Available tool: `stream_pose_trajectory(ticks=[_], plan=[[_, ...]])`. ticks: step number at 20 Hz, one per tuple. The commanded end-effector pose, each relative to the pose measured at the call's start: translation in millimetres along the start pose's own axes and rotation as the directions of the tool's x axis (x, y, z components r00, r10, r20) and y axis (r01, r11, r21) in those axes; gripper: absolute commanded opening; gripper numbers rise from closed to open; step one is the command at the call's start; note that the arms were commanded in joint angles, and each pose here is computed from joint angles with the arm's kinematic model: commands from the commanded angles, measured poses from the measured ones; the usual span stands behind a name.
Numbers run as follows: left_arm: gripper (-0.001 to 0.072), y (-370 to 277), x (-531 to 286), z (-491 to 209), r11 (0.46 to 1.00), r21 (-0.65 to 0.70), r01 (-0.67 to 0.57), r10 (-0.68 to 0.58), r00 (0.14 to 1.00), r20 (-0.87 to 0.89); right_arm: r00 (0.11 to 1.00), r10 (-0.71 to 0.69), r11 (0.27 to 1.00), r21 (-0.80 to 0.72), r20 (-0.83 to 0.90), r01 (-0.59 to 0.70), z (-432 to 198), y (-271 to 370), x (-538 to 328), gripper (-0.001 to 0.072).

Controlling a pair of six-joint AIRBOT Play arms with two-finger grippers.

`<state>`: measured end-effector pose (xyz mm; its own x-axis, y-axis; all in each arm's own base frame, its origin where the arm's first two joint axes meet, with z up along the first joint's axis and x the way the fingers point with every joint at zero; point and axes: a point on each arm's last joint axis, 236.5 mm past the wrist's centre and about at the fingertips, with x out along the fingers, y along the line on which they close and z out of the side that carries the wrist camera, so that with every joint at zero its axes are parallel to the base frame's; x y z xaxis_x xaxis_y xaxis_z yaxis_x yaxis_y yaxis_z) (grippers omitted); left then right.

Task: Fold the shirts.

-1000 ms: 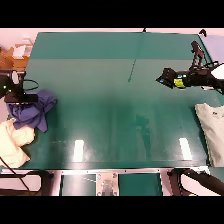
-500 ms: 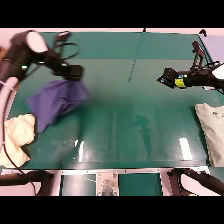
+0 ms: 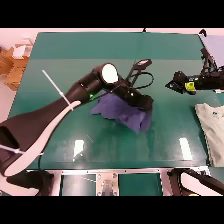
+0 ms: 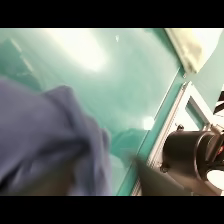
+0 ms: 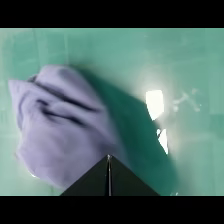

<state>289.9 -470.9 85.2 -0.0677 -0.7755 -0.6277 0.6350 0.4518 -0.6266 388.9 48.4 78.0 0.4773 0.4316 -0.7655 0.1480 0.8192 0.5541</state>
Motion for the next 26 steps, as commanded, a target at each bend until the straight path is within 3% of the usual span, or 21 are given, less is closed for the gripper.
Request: stream_pose_trajectory(ticks=[1, 2, 4, 6, 9, 11, 15, 22, 24, 26], plan=[[0.0527, 26.7, -7.6, 11.8, 0.997, -0.077, -0.01, 0.011, 1.0, 0.015, 0.999, -0.002, 1.0, 0.015, -0.039, 0.003, -8.0, -4.7, -2.9, 0.018], [0.0526, 47.6, -28.4, 13.5, 0.995, -0.092, -0.037, 0.037, 0.999, -0.004, 0.999, -0.002, 1.0, 0.016, -0.048, 0.003, -10.1, -5.0, -3.2, 0.0284], [0.0526, 99.9, -84.8, -1.0, 0.973, -0.197, -0.117, 0.099, 0.99, -0.097, 0.996, -0.001, 1.0, 0.015, -0.089, 0.002, -20.0, -4.7, -3.9, 0.0306], [0.0526, 151.9, -147.6, -17.9, 0.929, -0.31, -0.203, 0.168, 0.976, -0.135, 0.988, -0.001, 1.0, 0.01, -0.154, 0.002, -39.8, -8.0, 1.5, 0.042], [0.0527, 217.8, -210.0, -52.2, 0.829, -0.455, -0.325, 0.287, 0.946, -0.151, 0.959, -0.009, 0.999, 0.047, -0.284, 0.023, -97.3, -25.3, 24.3, 0.0433], [0.0527, 239.1, -202.7, -78.8, 0.788, -0.522, -0.327, 0.273, 0.945, -0.181, 0.934, -0.015, 0.995, 0.084, -0.357, 0.048, -133.3, -40.8, 36.0, 0.0432], [0.0528, 242.4, -128.5, -95.2, 0.814, -0.534, -0.227, 0.196, 0.974, -0.116, 0.895, -0.01, 0.982, 0.164, -0.445, 0.093, -188.7, -63.2, 50.2, 0.0431], [0.0524, 227.6, -61.0, -97.1, 0.858, -0.456, -0.235, 0.192, 0.972, -0.139, 0.889, -0.011, 0.97, 0.213, -0.458, 0.122, -210.6, -76.3, 61.6, 0.0433], [0.0278, 228.7, -54.4, -84.9, 0.864, -0.442, -0.24, 0.221, 0.971, -0.093, 0.9, -0.019, 0.969, 0.212, -0.436, 0.123, -205.4, -78.1, 64.2, 0.0432], [0.0231, 237.8, -51.0, -76.1, 0.864, -0.431, -0.262, 0.264, 0.963, -0.057, 0.895, -0.017, 0.971, 0.205, -0.446, 0.12, -207.7, -77.6, 63.1, 0.0432]])
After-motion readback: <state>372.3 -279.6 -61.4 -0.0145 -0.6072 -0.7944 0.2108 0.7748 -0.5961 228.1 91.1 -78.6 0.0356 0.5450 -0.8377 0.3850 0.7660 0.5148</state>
